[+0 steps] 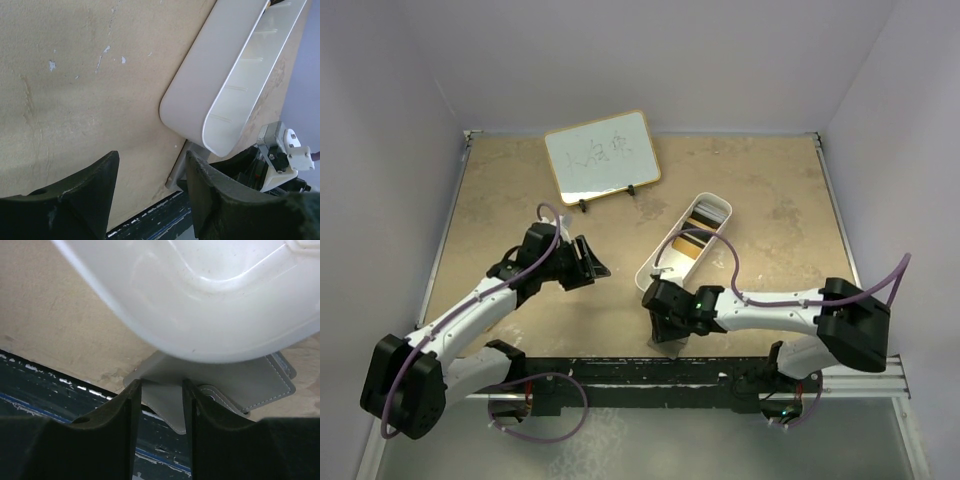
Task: Put the credit cards into the card holder
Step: Move the card holder to the center of the board.
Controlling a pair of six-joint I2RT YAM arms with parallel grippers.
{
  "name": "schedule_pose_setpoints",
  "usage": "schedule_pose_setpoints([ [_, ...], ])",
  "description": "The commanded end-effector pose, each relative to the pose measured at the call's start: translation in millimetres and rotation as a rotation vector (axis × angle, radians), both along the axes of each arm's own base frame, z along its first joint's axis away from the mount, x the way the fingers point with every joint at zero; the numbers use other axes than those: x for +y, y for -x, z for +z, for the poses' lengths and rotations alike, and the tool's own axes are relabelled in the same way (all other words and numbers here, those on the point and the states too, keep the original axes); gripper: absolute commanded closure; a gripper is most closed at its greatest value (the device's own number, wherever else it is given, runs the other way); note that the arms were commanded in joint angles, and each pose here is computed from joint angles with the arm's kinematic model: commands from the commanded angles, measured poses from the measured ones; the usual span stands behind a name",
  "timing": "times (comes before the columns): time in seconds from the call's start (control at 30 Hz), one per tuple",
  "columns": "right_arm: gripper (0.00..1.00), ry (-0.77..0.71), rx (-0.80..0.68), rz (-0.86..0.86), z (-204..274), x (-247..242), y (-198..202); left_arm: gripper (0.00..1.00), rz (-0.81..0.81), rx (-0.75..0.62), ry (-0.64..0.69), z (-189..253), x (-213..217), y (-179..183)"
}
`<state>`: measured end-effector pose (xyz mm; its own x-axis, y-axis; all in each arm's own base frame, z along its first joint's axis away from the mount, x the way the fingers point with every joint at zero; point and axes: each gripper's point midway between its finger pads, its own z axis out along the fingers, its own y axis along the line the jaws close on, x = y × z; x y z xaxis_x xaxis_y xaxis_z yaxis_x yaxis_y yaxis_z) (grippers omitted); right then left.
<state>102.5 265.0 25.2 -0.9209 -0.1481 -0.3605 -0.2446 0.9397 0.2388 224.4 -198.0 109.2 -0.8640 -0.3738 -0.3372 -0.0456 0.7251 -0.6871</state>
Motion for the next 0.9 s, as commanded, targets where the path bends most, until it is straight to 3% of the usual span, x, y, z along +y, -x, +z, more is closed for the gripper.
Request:
schedule_pose_setpoints([
  [0.0,0.60,-0.036,0.017,0.092,0,25,8,0.47,0.016,0.006,0.019,-3,-3,-1],
  [0.2,0.60,-0.044,0.000,0.170,-2,44,7,0.51,0.030,0.028,0.004,-10,0,-1],
  [0.57,0.61,0.095,-0.190,0.034,6,7,-38,0.58,0.030,0.056,0.096,-18,-16,2],
  [0.87,0.62,0.108,-0.225,0.068,1,0,-62,0.59,0.033,0.075,0.101,-31,-21,7],
])
